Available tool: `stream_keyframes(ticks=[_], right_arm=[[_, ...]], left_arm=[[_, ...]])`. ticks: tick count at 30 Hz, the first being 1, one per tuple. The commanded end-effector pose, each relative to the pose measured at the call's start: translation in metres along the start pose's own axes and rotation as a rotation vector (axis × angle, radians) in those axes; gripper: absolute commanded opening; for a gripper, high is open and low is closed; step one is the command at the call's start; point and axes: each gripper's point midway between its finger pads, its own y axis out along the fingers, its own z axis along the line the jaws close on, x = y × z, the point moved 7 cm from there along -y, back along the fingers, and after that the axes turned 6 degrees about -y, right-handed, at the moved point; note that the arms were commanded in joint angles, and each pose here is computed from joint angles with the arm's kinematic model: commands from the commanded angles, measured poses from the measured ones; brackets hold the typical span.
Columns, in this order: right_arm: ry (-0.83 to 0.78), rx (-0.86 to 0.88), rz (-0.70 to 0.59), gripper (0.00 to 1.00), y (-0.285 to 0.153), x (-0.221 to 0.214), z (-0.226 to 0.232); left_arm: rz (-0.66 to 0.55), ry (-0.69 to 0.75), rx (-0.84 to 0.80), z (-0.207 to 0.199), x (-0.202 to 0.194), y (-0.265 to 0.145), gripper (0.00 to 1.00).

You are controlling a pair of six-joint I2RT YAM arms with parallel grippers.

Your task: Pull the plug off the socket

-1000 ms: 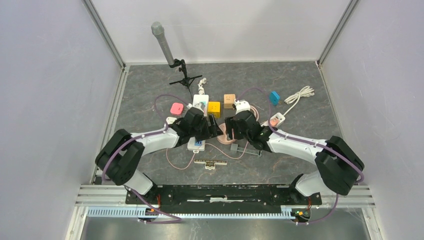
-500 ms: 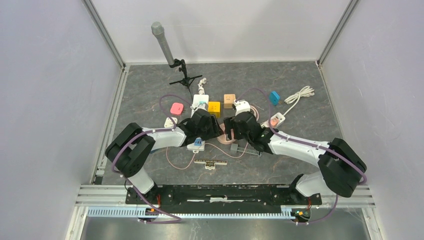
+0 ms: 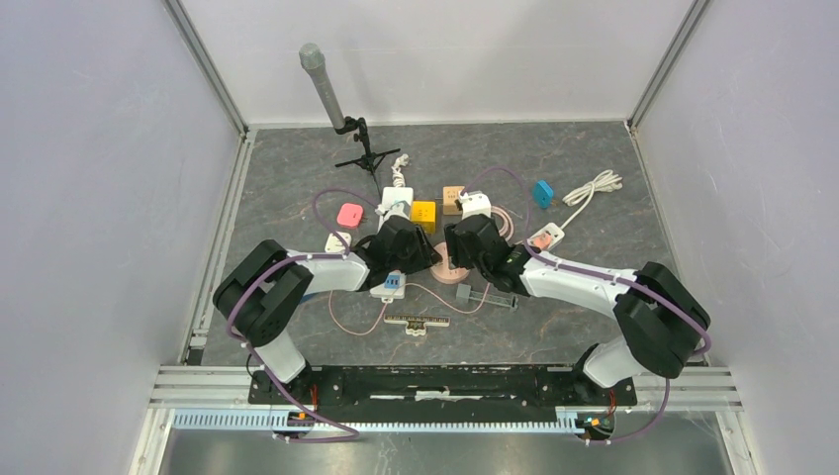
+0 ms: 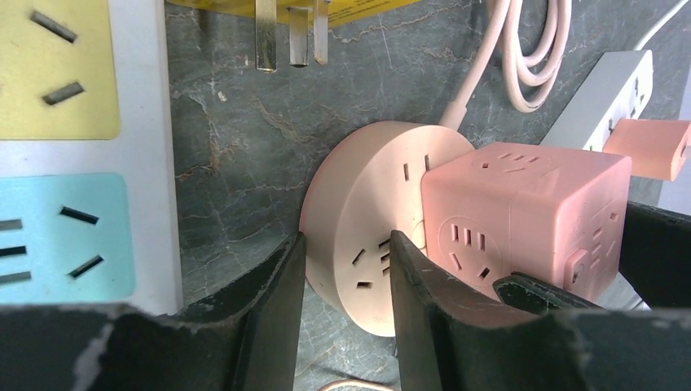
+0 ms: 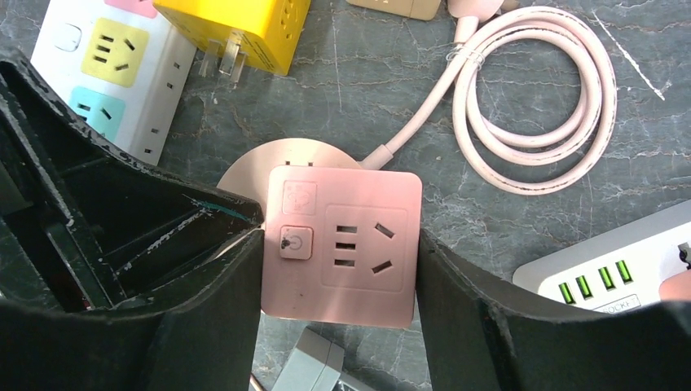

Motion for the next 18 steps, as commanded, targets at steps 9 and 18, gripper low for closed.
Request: stream_keyframes(ticks=[9, 18], right_arm=[[0.094, 0.133, -0.069, 0.01, -0.012, 0.015, 0.013], [0.052, 0.223, -0.065, 0.0, -0.012, 0.031, 0.036]], left_arm=[[0.078, 0.026, 0.197, 0.058, -0.034, 0.013, 0.38], [0.083, 0.044, 0.217, 0.062, -0.035, 0.011, 0.37]])
